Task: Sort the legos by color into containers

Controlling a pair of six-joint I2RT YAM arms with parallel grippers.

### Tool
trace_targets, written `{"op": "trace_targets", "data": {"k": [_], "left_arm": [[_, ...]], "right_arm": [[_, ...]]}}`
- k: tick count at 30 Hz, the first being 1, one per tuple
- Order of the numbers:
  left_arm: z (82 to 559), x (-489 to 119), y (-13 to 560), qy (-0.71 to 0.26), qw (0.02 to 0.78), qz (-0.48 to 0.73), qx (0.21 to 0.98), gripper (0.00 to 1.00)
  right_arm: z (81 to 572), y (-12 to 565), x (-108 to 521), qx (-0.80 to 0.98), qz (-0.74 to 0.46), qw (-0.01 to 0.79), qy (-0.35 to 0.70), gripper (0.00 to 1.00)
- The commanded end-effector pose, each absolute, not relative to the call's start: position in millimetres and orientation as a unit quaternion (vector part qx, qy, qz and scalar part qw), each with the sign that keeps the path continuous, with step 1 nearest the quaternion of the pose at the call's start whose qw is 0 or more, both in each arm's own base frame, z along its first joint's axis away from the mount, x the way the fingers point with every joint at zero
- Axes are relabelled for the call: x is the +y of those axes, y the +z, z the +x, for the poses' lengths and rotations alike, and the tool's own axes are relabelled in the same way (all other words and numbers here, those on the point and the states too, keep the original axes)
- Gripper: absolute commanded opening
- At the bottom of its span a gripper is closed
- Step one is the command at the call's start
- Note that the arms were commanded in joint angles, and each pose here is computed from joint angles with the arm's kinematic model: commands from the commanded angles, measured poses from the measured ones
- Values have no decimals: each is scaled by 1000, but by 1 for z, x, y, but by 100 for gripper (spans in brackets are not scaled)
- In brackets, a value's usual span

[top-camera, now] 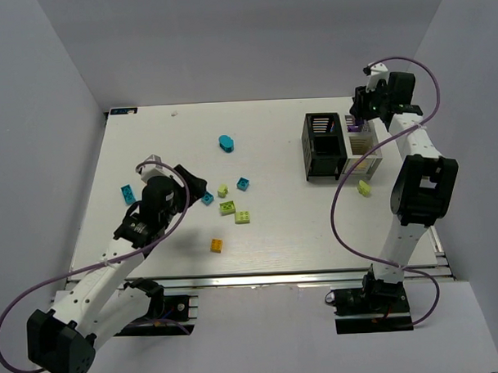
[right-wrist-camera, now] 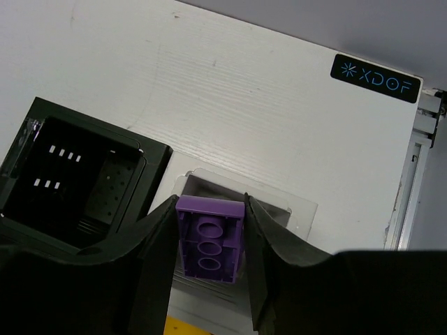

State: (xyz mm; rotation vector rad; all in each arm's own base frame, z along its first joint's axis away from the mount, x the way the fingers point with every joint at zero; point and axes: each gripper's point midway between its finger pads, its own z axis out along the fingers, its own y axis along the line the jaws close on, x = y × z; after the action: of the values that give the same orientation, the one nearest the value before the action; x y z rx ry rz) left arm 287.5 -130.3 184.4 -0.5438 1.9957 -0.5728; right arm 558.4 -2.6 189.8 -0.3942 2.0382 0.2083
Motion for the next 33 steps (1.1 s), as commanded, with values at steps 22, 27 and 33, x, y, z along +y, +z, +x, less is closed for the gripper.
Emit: {"op": "trace_targets", "data": {"k": [22, 27, 33], "left_arm": [[307, -55, 171, -149, 391, -361, 833, 18], [312, -27, 141, -85, 340, -364, 863, 79], [345, -2, 125, -11, 318, -335, 887, 87]], "right_arm": [[427, 280, 99, 641, -431, 550, 318, 8], [384, 234, 156, 651, -497, 492, 295, 49], [362, 221, 176, 659, -479, 486, 315, 75]]}}
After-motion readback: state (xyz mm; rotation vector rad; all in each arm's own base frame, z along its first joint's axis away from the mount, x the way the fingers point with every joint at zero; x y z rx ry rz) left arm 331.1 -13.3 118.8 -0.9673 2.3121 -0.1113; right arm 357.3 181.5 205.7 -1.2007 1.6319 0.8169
